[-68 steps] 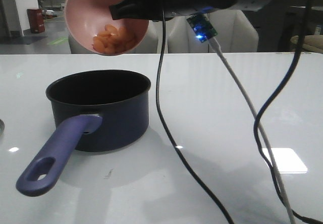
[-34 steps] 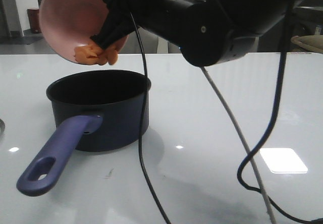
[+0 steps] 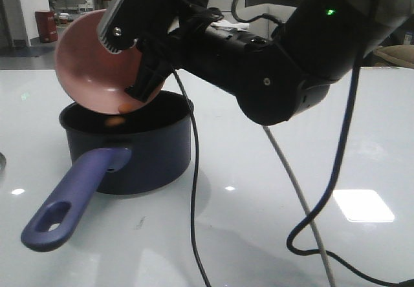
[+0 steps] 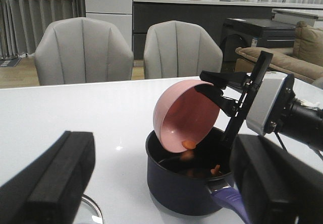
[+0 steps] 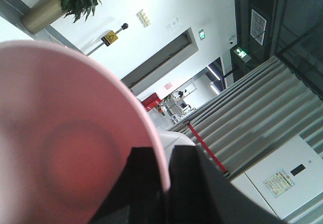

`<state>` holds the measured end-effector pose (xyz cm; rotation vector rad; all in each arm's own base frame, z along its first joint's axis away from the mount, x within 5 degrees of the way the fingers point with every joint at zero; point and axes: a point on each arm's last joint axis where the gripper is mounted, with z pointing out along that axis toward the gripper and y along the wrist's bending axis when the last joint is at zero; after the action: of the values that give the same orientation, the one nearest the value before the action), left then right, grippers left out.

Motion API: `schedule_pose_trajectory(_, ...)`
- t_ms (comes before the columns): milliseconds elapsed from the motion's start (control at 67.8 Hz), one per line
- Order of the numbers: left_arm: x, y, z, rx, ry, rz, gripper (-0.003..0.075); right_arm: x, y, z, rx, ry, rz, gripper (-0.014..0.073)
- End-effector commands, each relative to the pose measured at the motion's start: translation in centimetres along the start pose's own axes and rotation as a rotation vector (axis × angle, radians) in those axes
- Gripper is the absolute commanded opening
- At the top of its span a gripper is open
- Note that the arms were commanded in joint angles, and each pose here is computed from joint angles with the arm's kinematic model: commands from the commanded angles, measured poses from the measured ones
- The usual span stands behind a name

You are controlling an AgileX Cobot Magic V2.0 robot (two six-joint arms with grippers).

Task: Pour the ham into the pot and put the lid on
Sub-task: 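Tilt the pink bowl with the right gripper to pour carrots into saucepan, then carry the empty pink bowl back and set it down with the right gripper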

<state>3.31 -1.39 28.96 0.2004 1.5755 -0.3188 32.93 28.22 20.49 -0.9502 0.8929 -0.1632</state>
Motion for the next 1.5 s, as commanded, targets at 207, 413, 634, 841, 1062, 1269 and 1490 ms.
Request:
schedule_pose_trajectory(207,-1.5,-0.1,-0.1,0.01,-0.09,-0.009,0.0583,-2.7,-4.3,0.4,0.204,-0.165,0.295,0.0136)
schedule_pose_trajectory(413,-1.5,-0.1,-0.1,0.01,-0.09,-0.009,0.0583,-2.8,-5.2,0.5,0.186,-0.112,0.598,0.0136)
schedule_pose_trajectory(634,-1.5,-0.1,-0.1,0.01,-0.09,-0.009,0.0583,-3.8,-6.7,0.4,0.075,0.069,0.773,0.0136)
schedule_pose_trajectory(841,-1.5,-0.1,-0.1,0.01,-0.09,-0.009,0.0583,-5.8,-9.9,-1.0,0.0,0.263,0.854,0.0136)
schedule_pose_trajectory(1062,-1.5,-0.1,-0.1,0.01,-0.09,-0.009,0.0583,-5.5,-13.9,-3.9,-0.082,0.512,0.892,0.0136)
schedule_pose_trajectory(1269,-1.5,-0.1,-0.1,0.01,-0.09,-0.009,0.0583,-2.3,-16.5,-6.1,-0.057,0.718,0.937,0.0136)
schedule_pose_trajectory(1490,-1.5,-0.1,-0.1,0.01,-0.09,-0.009,0.0583,1.6,-18.7,-8.6,0.01,0.906,1.037,0.0136)
